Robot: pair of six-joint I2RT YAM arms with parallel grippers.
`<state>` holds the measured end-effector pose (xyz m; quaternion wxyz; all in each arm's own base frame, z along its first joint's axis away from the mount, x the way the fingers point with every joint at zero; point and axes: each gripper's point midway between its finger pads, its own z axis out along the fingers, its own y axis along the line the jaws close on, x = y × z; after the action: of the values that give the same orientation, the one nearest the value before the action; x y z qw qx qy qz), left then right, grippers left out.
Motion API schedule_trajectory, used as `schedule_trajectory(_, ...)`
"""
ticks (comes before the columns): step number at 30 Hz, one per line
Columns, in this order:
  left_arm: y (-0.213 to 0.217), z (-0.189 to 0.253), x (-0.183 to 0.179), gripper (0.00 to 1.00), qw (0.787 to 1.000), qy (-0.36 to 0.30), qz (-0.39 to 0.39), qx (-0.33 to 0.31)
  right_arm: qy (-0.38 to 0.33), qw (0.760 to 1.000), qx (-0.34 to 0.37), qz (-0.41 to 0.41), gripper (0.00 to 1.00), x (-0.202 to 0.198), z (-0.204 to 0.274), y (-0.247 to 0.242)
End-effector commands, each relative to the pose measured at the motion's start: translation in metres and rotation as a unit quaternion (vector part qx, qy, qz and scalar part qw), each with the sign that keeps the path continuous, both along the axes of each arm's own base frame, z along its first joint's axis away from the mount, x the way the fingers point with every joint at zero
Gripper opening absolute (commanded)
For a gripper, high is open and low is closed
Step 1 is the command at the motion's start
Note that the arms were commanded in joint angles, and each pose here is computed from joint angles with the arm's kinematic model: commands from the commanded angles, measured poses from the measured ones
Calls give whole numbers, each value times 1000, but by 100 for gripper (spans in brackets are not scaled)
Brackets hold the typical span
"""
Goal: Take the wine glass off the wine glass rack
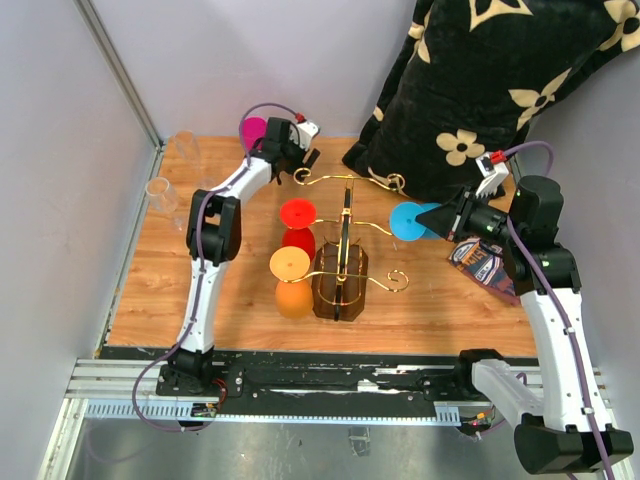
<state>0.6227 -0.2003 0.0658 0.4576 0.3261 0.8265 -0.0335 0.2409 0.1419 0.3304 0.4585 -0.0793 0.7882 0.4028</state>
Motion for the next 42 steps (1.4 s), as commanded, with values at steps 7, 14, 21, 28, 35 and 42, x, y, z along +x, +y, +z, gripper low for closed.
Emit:
schedule_trajectory(7,-9,85,0,80,986,15,-37,-161,-31,999,-26,-28,1,5,11,-13)
schedule_trajectory(14,-24,145,-11,81,962,11,-96,-256,-34,998,-38,-41,1,6,12,-19)
schedule_trajectory(21,-29,192,-23,79,938,13,-119,-326,-65,994,-61,-64,1,-2,24,-28)
schedule_trajectory(28,-32,240,-45,77,921,-10,-134,-366,-64,982,-129,-123,1,-3,-3,-56)
schedule_trajectory(35,-29,294,-54,78,911,-46,-132,-387,-64,958,-215,-180,1,24,-40,-89)
schedule_trajectory(42,-14,330,-64,78,915,-70,-85,-387,-113,890,-398,-192,1,56,-71,-99)
